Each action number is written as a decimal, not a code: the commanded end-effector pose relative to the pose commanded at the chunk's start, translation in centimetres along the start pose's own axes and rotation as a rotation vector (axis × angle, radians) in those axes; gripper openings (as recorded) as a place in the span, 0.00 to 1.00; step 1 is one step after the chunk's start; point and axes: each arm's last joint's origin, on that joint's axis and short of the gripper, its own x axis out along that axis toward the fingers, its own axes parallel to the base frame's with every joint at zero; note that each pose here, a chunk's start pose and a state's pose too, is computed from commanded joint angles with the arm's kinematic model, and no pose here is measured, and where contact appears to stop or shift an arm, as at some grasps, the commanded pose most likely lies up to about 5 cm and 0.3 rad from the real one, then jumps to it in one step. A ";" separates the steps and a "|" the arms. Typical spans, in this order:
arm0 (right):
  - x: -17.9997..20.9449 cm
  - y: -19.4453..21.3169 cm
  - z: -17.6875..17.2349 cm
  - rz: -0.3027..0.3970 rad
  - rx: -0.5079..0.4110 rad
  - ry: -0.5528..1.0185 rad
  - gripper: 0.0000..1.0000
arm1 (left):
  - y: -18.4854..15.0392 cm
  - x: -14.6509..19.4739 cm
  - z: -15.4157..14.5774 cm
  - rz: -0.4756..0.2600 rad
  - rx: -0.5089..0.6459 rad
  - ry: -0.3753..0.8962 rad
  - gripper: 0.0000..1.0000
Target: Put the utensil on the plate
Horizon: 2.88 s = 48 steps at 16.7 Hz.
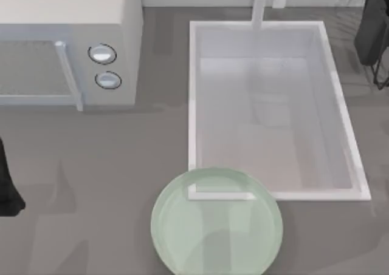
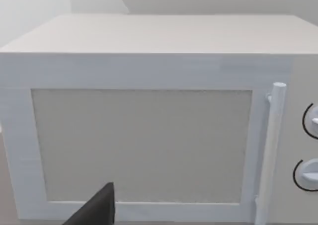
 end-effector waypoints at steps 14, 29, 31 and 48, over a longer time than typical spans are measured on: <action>0.3 7.8 5.4 -0.008 0.249 0.021 0.00 | 0.0 0.0 0.0 0.000 0.000 0.000 1.00; 3.9 30.3 6.1 -0.129 1.407 0.065 0.00 | 0.0 0.0 0.0 0.000 0.000 0.000 1.00; 3.8 32.0 5.6 -0.120 1.533 0.046 0.00 | 0.0 0.0 0.0 0.000 0.000 0.000 1.00; 3.3 35.1 5.2 -0.041 1.826 0.014 0.00 | 0.0 0.0 0.0 0.000 0.000 0.000 1.00</action>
